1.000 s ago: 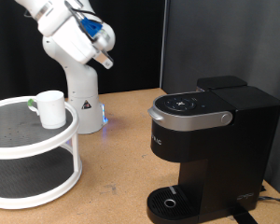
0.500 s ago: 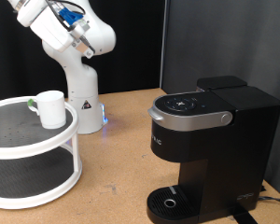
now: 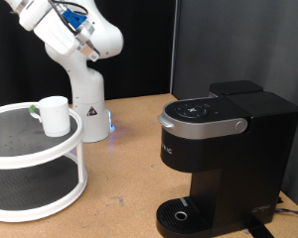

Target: Make a cup of coffee with the keurig machine

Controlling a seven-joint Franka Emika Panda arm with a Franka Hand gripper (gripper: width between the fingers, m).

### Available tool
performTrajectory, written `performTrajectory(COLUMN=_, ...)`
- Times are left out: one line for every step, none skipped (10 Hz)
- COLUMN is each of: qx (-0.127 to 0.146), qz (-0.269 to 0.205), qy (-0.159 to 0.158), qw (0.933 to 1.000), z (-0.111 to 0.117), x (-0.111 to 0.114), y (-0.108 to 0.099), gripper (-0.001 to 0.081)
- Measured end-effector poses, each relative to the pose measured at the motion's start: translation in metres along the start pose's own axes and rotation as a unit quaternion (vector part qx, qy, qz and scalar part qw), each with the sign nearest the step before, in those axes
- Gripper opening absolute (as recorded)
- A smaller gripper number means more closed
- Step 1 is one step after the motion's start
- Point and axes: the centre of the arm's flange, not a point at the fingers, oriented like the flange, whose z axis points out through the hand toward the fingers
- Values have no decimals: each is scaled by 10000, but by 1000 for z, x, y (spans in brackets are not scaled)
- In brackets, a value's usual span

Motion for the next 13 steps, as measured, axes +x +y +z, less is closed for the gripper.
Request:
performTrajectory(qx=83, qz=1, qy=-78, qw=9999, z=-5, x=-7, y=-1, gripper=0)
performTrajectory(qx=139, qz=10, qy=-112, qw=9998, z=-15, x=-15, y=-3, gripper=0)
performTrajectory(qx=157, qz=27, qy=-137, qw=9998, z=-26, x=-24, y=-5, gripper=0)
performTrajectory(qx=127, qz=53, qy=-108, qw=9998, z=-38, x=-33, y=-5, gripper=0)
performTrajectory(qx=127, qz=62, qy=-68, qw=9999, z=-50, x=-41, y=-6, gripper=0)
performTrajectory(qx=177, qz=52, qy=-77, qw=9998, z=-62, x=-50, y=-7, gripper=0)
performTrajectory(qx=231, qz=48, qy=-123, qw=9996, z=-74, x=-59, y=-9, gripper=0)
performTrajectory(qx=282, qz=45, qy=-146, qw=9995, z=-82, x=-63, y=-10, gripper=0)
performTrajectory(qx=280, qz=50, qy=-148, qw=9995, z=-80, x=-64, y=-10, gripper=0)
performTrajectory(qx=286, qz=65, qy=-139, qw=9995, z=-80, x=-65, y=-9, gripper=0)
performTrajectory(qx=298, qz=108, qy=-130, qw=9994, z=-82, x=-69, y=-7, gripper=0)
performTrajectory(qx=322, qz=181, qy=-135, qw=9992, z=-87, x=-78, y=-4, gripper=0)
performTrajectory(qx=325, qz=255, qy=-169, qw=9990, z=-93, x=-89, y=-1, gripper=0)
